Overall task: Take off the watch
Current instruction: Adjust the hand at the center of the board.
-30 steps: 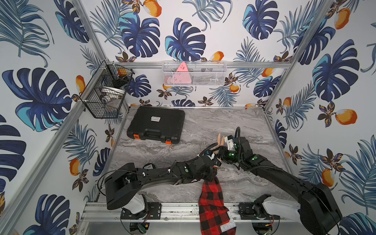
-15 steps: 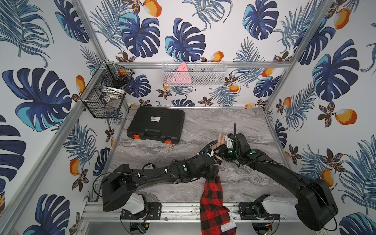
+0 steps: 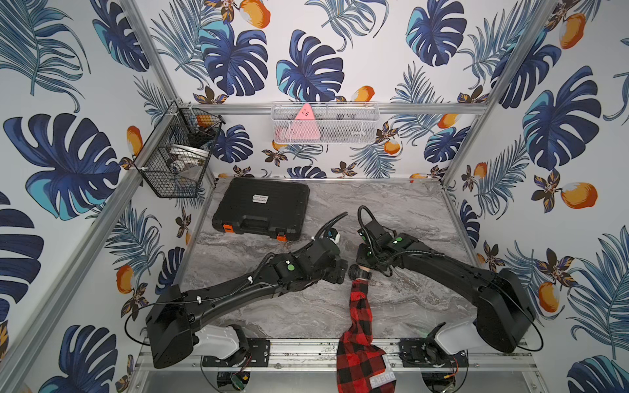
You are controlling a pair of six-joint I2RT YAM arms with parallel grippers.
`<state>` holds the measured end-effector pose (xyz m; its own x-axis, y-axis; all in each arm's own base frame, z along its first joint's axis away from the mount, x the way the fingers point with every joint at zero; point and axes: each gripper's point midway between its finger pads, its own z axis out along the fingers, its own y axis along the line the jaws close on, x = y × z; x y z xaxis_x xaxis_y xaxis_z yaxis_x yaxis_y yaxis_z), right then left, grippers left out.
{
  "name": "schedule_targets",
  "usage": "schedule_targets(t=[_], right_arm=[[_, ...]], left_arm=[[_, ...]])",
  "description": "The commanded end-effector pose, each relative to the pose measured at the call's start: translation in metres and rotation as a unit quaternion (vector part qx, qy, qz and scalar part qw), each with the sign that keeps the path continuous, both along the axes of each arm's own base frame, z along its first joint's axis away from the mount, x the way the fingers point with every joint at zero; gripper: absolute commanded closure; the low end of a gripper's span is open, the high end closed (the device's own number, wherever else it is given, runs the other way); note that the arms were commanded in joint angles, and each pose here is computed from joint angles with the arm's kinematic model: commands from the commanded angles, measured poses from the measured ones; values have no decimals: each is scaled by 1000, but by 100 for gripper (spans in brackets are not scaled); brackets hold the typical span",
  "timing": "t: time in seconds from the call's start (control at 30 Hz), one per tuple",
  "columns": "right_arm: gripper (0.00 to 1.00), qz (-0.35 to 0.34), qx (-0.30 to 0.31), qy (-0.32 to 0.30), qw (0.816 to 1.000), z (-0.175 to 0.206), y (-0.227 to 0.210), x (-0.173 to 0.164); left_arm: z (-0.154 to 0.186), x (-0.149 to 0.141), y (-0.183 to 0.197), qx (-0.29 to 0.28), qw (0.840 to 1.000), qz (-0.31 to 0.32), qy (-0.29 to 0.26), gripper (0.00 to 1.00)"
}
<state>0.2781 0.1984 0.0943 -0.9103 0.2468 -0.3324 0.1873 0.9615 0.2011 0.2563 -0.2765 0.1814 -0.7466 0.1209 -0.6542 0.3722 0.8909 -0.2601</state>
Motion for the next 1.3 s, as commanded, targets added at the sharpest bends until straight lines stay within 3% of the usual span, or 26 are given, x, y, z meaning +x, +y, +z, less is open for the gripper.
schedule_targets(t=[0.0, 0.27, 0.43, 0.57, 0.67, 0.97, 1.17, 1.27], right_arm=[[69, -21, -111, 10, 994, -9, -30, -3], [69, -19, -239, 30, 970, -21, -46, 5], [67, -17, -296, 44, 954, -28, -49, 6], [49, -6, -306, 50, 951, -32, -33, 7], [36, 10, -274, 57, 960, -34, -7, 5], [31, 36, -69, 47, 996, -11, 52, -2], [30, 30, 42, 0, 999, 23, 51, 4], [29, -1, 90, 3, 996, 26, 27, 5]], left_arm=[[-2, 5, 33, 47, 999, -7, 9, 19], [-14, 28, 90, 93, 995, 20, 10, 19], [-15, 31, 100, 113, 993, 29, 2, 19], [-14, 31, 105, 119, 992, 35, 1, 19], [-14, 29, 108, 122, 992, 37, 0, 19], [-19, 27, 104, 113, 993, 35, 11, 19], [-29, 31, 92, 88, 995, 38, 31, 21], [-34, 33, 79, 65, 995, 45, 57, 22]])
